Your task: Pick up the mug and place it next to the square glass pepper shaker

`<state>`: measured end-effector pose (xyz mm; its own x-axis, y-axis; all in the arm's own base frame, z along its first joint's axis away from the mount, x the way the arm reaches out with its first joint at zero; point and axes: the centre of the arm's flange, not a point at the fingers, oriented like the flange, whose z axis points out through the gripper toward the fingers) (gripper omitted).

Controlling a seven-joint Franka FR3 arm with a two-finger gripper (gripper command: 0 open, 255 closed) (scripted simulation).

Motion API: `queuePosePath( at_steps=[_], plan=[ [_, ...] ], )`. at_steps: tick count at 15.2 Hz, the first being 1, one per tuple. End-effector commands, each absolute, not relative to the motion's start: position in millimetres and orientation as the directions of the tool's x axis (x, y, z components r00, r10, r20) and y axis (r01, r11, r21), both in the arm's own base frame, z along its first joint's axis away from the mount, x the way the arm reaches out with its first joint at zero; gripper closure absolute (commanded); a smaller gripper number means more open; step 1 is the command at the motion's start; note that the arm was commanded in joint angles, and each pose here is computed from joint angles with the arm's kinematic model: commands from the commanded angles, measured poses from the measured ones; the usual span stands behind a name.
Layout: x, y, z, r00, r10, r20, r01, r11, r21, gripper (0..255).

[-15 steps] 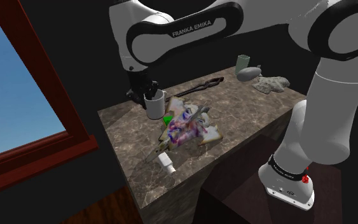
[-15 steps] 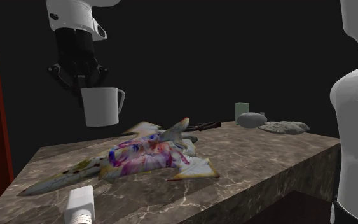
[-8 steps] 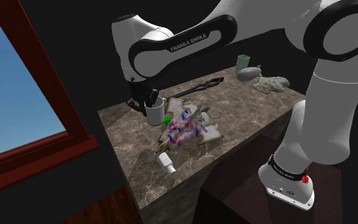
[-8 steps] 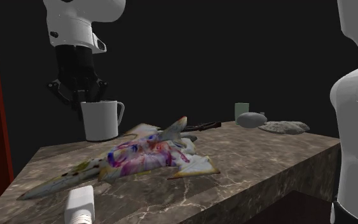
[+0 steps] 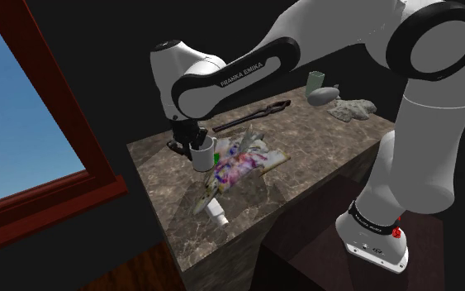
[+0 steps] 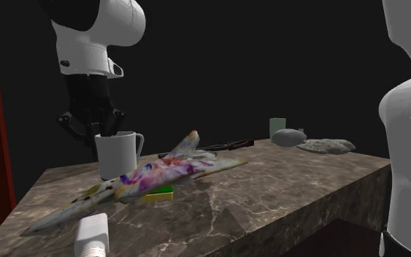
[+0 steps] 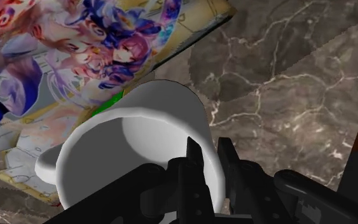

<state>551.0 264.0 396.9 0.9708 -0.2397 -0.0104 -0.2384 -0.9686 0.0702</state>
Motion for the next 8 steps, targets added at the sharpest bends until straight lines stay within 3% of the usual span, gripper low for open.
queuePosePath(
  at_steps=[1, 8],
  plan=[
    [550.4, 263.5, 386.2, 0.971, -0.240, -0.010, -0.238, -0.969, 0.070, 255],
    [550.4, 263.5, 360.6, 0.971, -0.240, -0.010, -0.238, -0.969, 0.070, 255]
  ],
)
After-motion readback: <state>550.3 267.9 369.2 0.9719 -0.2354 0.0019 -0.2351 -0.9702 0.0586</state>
